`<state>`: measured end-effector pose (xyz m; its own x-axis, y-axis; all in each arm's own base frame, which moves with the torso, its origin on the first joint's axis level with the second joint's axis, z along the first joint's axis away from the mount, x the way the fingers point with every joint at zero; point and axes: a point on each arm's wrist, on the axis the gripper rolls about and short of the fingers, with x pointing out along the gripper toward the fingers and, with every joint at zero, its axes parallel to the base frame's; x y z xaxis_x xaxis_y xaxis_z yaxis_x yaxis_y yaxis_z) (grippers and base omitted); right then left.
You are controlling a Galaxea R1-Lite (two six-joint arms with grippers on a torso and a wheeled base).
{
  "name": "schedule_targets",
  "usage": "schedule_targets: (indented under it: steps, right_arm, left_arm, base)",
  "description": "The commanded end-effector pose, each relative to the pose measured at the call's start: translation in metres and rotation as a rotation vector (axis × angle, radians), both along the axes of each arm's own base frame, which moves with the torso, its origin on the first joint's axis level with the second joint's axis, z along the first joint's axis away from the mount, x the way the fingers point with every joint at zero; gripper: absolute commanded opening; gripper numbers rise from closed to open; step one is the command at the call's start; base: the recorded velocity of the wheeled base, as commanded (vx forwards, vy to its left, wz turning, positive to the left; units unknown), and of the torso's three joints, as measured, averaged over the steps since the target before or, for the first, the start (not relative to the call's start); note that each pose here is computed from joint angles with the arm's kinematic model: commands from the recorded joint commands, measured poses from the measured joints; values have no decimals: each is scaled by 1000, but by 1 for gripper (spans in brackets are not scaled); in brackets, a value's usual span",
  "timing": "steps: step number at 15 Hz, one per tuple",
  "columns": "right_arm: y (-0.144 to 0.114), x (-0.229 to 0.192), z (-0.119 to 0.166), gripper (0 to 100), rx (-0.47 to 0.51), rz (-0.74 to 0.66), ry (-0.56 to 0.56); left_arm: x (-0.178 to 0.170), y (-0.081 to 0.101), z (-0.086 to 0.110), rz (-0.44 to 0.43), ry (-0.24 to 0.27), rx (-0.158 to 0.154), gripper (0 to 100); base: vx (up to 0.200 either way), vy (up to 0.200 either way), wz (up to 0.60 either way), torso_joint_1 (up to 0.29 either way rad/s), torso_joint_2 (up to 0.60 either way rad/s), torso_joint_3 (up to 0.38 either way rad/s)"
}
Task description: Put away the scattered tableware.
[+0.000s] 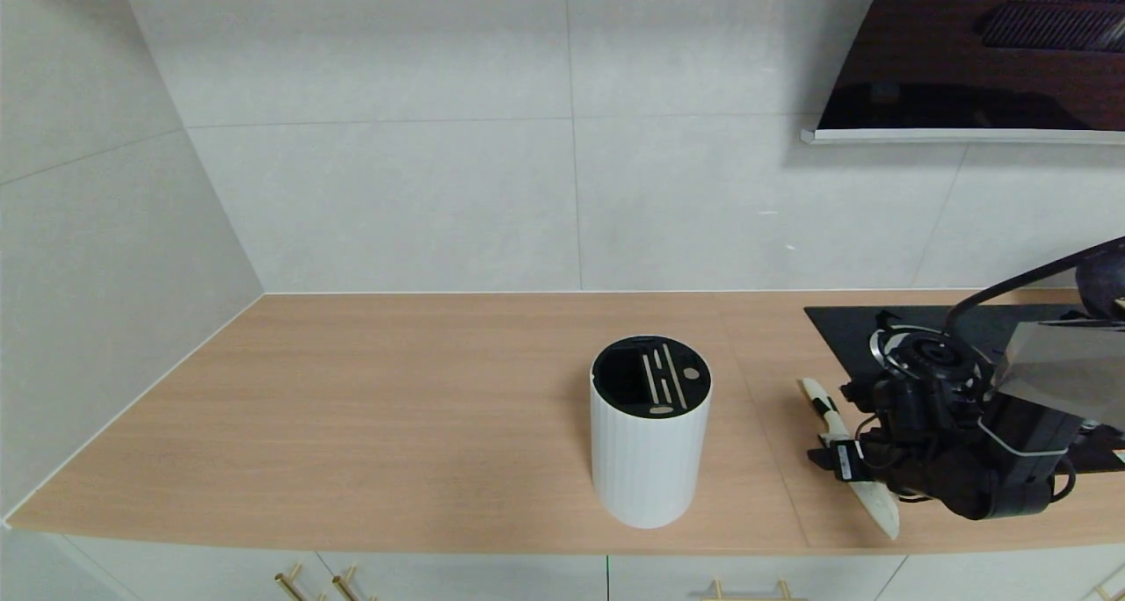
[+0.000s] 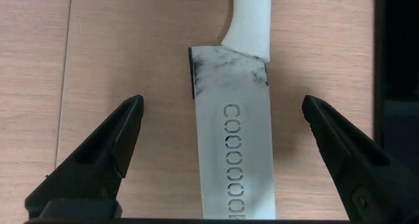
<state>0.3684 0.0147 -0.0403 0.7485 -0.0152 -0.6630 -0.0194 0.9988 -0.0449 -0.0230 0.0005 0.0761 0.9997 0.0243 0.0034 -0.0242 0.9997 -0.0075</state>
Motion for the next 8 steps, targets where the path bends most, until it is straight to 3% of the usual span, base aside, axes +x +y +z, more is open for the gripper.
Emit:
schedule_targets:
  steps: [1,8]
  right_arm:
    - [-1,0,0,0,0,-3,0]
    - [-1,0,-5,0,-2,-2,12]
  left_arm:
    - [0,0,0,0,0,0,100]
    - [0,0,0,-1,0,0,100]
  base:
    - [0,0,0,0,0,0]
    - [0,0,0,0,0,0]
